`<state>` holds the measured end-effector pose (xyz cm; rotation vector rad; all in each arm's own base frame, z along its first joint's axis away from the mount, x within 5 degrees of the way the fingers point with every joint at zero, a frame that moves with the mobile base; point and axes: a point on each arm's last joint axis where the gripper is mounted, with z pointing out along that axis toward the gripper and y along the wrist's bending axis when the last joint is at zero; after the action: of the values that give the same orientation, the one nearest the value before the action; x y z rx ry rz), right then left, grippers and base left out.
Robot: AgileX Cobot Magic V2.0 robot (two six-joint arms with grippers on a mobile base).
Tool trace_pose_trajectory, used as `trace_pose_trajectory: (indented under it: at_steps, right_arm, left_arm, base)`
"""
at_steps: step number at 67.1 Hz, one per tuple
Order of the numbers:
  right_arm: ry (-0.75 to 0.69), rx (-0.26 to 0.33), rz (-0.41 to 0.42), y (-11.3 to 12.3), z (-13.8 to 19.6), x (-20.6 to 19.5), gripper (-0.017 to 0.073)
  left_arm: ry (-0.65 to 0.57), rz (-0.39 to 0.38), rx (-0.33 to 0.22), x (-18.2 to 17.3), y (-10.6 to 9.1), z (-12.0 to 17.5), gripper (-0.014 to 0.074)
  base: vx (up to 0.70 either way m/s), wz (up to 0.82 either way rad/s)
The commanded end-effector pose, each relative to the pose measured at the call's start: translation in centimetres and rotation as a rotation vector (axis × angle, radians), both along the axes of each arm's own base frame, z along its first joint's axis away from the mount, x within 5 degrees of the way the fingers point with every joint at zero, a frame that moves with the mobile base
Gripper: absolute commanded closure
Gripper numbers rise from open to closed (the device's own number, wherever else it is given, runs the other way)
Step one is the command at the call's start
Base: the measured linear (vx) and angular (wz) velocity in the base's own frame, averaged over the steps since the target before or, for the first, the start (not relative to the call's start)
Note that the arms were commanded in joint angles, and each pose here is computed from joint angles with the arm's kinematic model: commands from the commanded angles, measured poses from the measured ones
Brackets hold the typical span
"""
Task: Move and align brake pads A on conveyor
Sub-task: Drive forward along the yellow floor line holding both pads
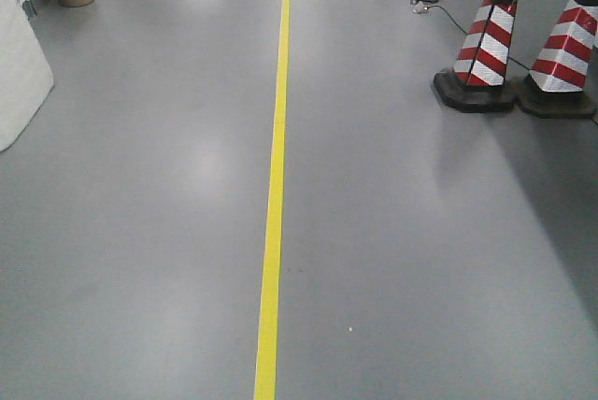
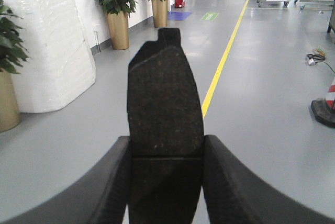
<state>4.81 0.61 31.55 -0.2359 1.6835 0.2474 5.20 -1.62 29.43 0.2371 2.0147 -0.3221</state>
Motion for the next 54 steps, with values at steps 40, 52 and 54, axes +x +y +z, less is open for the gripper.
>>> trace_pose_trajectory:
  at_steps: [40,52,54]
  right_arm:
    - [-0.108,0.003,0.019,0.15,1.63,-0.05,0.0564]
    - [-0.104,0.009,0.022,0.17,1.62,-0.06,0.0564]
    - [-0.104,0.009,0.022,0.17,1.62,-0.06,0.0564]
  left_arm:
    - [-0.09,-0.013,-0.046,0.17,-0.19,1.53,0.06]
    - [-0.082,-0.011,-0.042,0.15,-0.16,1.46,0.06]
    - [-0.08,-0.011,-0.041,0.15,-0.16,1.44,0.06]
  base:
    - [0.71,-0.08]
    - [0.68,-0.15]
    - [0.68,-0.08]
